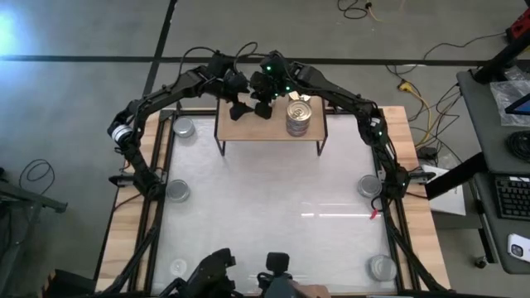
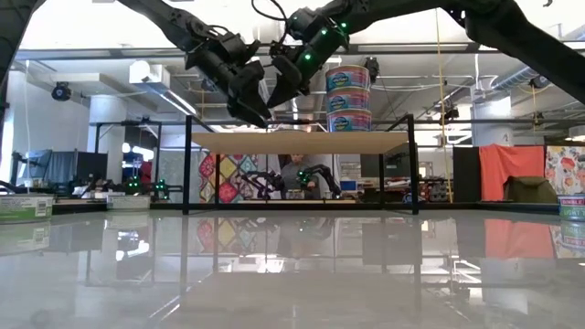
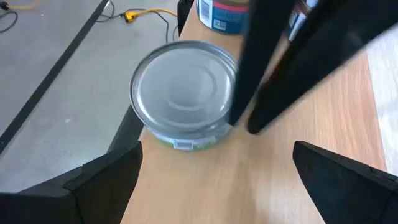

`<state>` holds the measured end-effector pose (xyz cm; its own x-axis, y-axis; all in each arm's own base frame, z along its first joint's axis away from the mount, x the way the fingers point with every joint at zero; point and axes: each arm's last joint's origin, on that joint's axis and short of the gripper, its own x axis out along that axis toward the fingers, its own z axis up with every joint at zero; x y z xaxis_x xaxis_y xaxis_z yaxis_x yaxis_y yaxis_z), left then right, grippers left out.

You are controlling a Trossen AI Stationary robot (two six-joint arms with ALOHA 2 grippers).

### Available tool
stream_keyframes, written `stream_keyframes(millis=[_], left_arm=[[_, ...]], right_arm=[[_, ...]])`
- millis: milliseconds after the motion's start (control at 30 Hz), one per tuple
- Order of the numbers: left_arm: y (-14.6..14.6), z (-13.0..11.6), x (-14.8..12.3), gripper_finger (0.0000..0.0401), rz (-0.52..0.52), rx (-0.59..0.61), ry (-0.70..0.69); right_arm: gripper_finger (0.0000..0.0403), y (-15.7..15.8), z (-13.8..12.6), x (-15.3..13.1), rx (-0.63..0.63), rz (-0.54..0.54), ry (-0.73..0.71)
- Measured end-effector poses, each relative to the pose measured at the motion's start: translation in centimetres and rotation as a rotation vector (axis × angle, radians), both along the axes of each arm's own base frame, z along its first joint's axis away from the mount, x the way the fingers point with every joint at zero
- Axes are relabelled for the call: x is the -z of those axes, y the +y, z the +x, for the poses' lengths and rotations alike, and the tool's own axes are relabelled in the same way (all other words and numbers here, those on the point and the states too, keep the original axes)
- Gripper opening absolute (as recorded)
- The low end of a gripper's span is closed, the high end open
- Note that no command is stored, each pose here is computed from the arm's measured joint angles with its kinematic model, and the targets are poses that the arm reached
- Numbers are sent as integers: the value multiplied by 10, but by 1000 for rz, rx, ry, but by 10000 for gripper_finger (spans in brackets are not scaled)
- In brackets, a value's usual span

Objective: Stack canned seafood by type on shelf
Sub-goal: Put the green tuna on the shelf

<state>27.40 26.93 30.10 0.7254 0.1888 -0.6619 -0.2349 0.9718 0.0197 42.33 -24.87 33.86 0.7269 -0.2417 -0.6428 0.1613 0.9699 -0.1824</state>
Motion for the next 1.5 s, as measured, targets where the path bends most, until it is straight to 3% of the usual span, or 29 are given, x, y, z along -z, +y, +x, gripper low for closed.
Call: stream_keyframes(millis=[167, 333, 533, 767, 1033, 1133, 1267, 1500], left_arm=[[4, 3, -5, 385, 44, 0, -57], [6, 8, -10, 325, 57, 16, -139], [14, 17, 1, 192, 54, 8, -155], [16, 26, 4, 17, 63, 0, -200], [16, 39, 19, 3, -23, -36, -201], [15, 42, 23, 1, 1, -81, -168], [15, 39, 27, 1, -1, -122, -111], [0, 24, 20, 1, -27, -71, 13]], right_arm=[[18, 6, -13, -25, 22, -61, -26], [18, 20, -37, -67, 27, -103, -91], [18, 42, -67, -103, 55, -74, -129], [18, 56, -81, -103, 72, 17, -40], [18, 58, -81, -102, 75, 19, -25], [18, 57, -80, -103, 74, 11, -40], [18, 58, -81, -102, 75, 18, -26], [18, 59, -83, -100, 76, 33, 3]])
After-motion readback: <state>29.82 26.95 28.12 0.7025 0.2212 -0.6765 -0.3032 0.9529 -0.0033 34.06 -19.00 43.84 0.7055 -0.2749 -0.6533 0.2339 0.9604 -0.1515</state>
